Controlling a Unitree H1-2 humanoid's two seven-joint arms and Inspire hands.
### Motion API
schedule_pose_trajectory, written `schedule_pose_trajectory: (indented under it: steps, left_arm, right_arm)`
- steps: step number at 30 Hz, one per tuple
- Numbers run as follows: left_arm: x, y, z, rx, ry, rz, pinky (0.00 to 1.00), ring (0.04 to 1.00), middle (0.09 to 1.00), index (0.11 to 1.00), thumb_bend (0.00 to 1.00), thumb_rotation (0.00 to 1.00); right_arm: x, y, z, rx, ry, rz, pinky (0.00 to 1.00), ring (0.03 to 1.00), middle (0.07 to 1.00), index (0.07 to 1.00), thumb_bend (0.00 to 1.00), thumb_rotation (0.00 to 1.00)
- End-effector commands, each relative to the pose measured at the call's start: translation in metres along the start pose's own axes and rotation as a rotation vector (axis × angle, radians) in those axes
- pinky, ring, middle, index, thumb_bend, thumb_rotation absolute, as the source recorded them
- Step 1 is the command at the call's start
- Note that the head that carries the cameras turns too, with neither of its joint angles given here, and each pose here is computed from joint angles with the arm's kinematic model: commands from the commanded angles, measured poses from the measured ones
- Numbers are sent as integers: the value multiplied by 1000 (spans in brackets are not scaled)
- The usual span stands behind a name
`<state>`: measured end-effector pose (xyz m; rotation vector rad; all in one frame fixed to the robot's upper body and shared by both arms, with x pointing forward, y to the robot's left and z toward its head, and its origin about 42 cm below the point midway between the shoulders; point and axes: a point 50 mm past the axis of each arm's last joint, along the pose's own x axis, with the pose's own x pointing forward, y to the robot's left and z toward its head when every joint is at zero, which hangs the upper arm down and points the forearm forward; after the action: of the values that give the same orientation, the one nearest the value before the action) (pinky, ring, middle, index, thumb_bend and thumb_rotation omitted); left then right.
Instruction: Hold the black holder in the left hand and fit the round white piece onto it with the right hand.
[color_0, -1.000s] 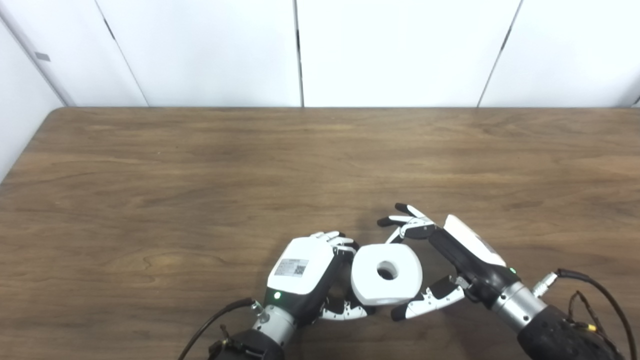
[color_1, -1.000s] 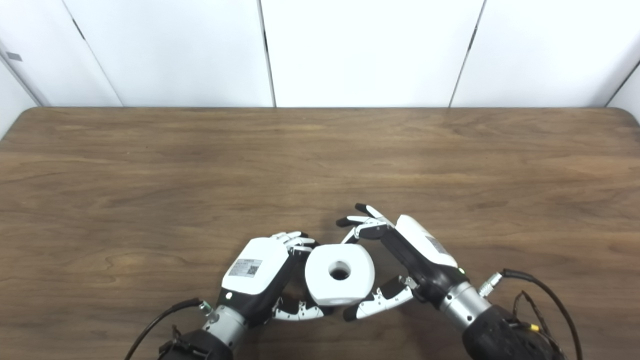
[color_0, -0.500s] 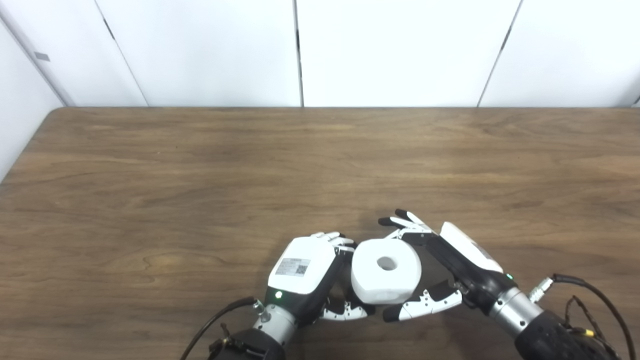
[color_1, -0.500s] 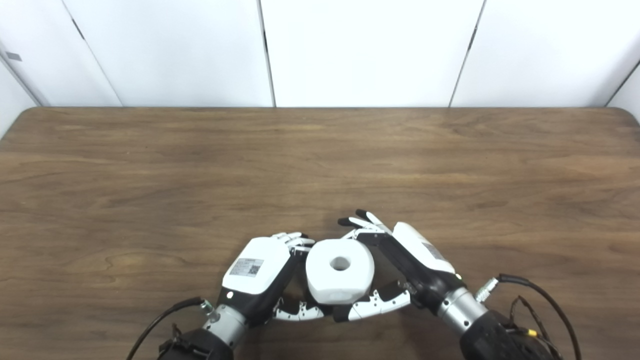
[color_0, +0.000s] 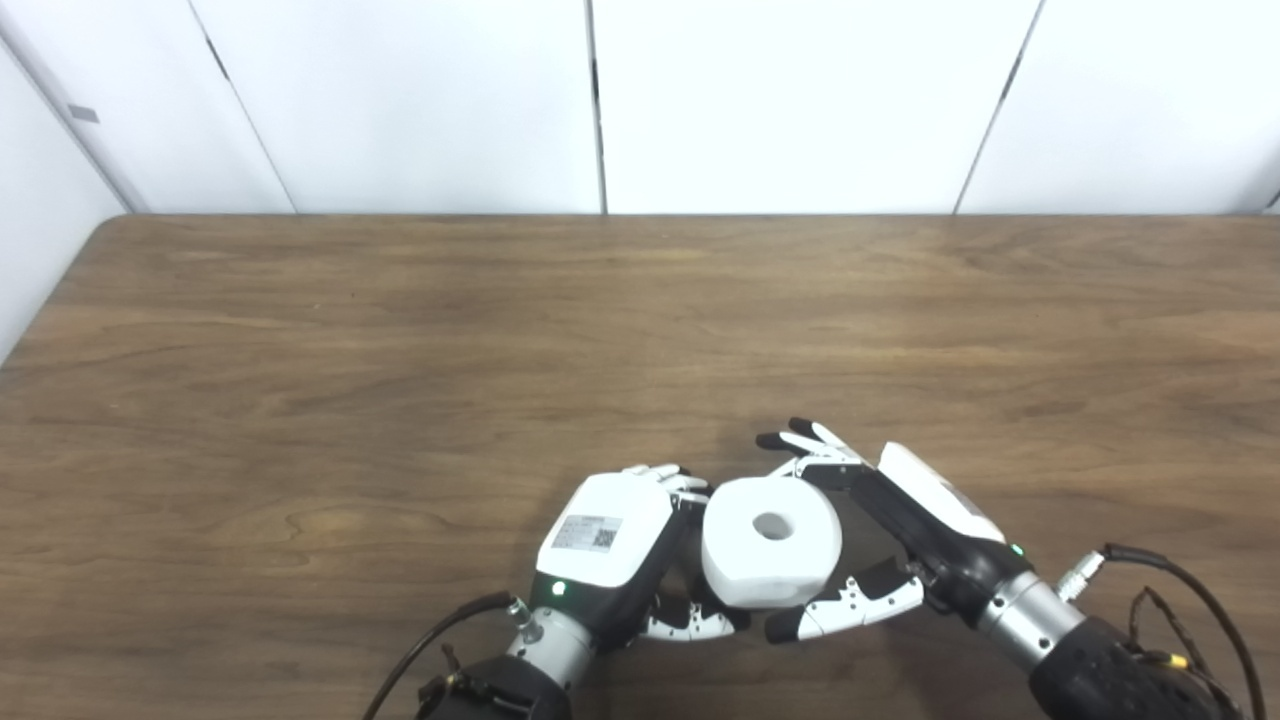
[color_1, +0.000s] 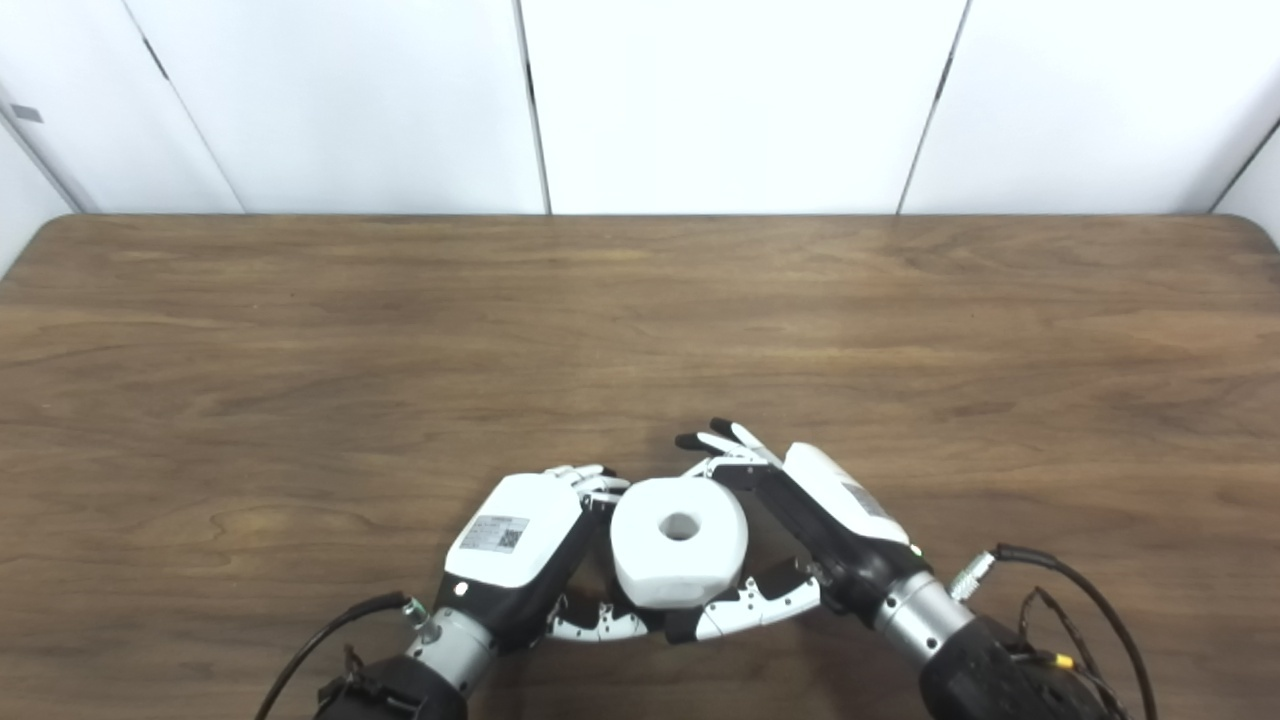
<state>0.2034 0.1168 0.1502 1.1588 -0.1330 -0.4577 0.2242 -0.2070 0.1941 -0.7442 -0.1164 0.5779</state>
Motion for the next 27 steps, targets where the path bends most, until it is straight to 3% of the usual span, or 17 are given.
schedule_pose_trajectory:
  steps: [1,6,27]
  left_arm:
    - [-2,-19,-9,-1,36,-130,842,861,787,487,521,61]
    - [0,-20,-14,10,37,-134,847,861,788,487,521,60]
    - [8,-26,-29,-8,39,-140,844,857,785,488,521,59]
  right_arm:
    - [3,-3,2,3,-30,19,916,1000,914,890,1000,469]
    - [6,-6,6,2,-55,23,932,1000,916,901,1000,530]
    - [7,-25,21,-46,-103,-20,926,1000,930,870,1000,504]
